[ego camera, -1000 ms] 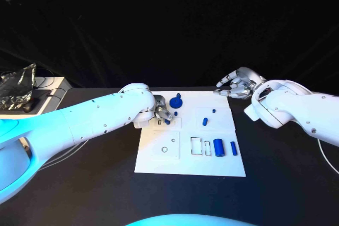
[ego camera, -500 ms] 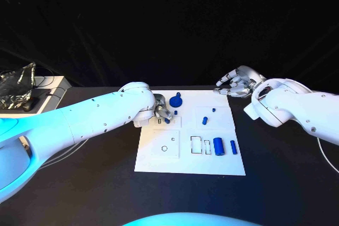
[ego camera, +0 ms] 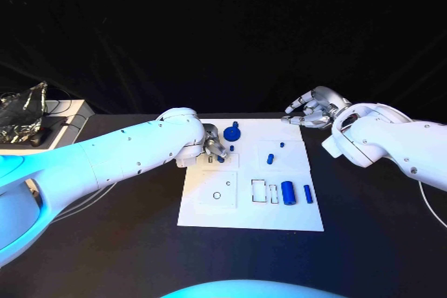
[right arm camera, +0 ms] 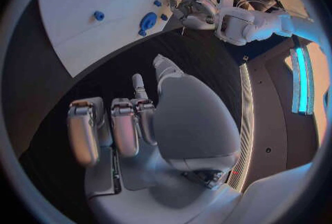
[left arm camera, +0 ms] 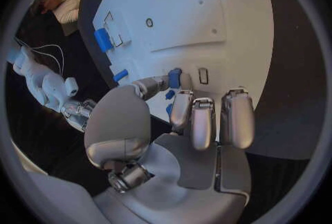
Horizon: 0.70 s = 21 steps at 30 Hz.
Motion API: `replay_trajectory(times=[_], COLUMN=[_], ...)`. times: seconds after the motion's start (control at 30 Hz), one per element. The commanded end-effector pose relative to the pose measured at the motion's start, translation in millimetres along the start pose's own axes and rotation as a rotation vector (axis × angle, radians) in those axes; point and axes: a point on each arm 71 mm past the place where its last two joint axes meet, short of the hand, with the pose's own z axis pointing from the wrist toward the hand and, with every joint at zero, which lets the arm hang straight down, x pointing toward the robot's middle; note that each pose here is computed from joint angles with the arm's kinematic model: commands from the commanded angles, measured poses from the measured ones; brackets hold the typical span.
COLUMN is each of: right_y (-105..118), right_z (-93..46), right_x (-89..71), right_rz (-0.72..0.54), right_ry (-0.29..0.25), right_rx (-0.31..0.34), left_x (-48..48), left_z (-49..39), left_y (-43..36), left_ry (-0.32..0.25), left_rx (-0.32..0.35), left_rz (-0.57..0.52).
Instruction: Assemble the parts on the task board
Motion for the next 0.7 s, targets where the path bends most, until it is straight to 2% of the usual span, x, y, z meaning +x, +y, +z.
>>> replay_trajectory(times=[0.03, 0.7], right_y=[1.2, 1.6], right_z=[-0.3, -1.2], right_x=[1.1, 1.2], right_rz=[-0.01, -0.009], right_ry=[0.01, 0.01], right_rx=[-0.01, -0.014], left_x=[10.1, 8.9], left_z=[2.4, 5.4], left_y=[0.7, 2.8], left_ry=[0.056, 0.049], left_rx=[-0.007, -0.02], left_rz=[0.024, 0.018])
